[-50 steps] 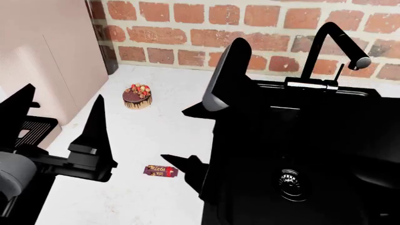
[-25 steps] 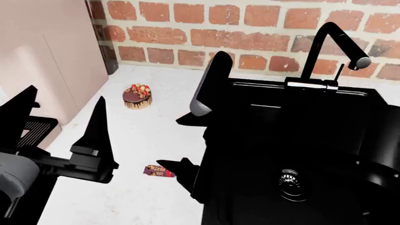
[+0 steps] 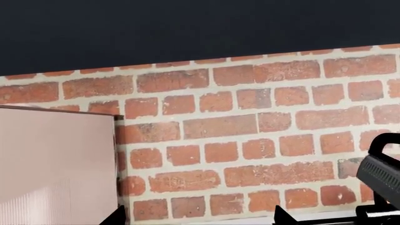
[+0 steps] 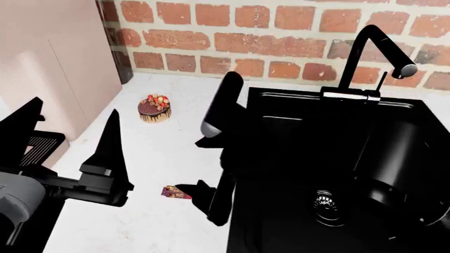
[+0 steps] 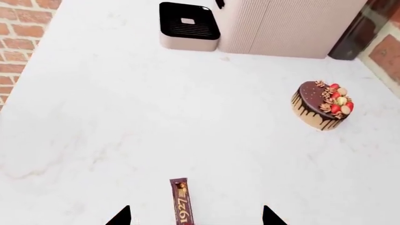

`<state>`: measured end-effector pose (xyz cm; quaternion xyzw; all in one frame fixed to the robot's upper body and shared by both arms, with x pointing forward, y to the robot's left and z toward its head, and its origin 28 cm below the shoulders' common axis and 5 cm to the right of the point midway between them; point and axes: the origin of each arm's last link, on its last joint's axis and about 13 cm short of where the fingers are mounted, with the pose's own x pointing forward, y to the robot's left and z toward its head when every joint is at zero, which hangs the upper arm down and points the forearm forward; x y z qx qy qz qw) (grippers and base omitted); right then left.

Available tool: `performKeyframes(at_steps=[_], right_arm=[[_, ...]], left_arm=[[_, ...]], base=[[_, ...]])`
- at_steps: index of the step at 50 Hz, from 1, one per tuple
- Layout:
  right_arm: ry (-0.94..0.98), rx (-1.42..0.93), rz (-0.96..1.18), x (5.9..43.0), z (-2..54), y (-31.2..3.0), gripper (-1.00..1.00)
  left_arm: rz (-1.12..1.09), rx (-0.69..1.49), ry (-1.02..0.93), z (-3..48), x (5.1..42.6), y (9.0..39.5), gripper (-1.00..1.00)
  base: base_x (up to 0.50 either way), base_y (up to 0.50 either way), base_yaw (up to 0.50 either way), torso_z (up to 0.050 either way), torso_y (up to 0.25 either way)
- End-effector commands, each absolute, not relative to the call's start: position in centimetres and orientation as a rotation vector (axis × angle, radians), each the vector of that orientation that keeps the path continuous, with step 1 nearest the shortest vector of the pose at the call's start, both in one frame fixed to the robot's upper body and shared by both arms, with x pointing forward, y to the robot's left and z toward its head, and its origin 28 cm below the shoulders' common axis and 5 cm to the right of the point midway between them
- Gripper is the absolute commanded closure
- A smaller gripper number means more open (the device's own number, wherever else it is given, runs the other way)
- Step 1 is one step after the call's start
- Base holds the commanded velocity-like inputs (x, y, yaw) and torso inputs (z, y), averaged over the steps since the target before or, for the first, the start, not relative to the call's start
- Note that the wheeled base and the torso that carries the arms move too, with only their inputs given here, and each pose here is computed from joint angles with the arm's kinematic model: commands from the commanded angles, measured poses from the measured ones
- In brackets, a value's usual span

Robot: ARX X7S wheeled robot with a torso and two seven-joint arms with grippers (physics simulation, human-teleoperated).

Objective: Pick the peanut butter and bar from the counter and place them in the cabinets closest to them.

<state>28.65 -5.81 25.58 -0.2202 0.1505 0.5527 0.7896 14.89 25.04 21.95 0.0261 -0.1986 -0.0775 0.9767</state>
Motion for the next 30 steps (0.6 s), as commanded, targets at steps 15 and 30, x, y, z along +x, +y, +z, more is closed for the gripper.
performKeyframes(at_steps=[15,30], right_arm=[[0.378,-0.475,1.201,30.5,23.6,-4.1,-1.00],[0.417,-0.491,1.188,31.4,22.2,-3.2,-1.00]], left_arm=[[-0.151,0.048,-0.395,21.7,15.1,25.2,-1.00],[-0.156,0.047,-0.400,21.9,15.1,25.0,-1.00]], base=[[0.00,0.00,0.00,0.000,0.000],[0.00,0.00,0.00,0.000,0.000]])
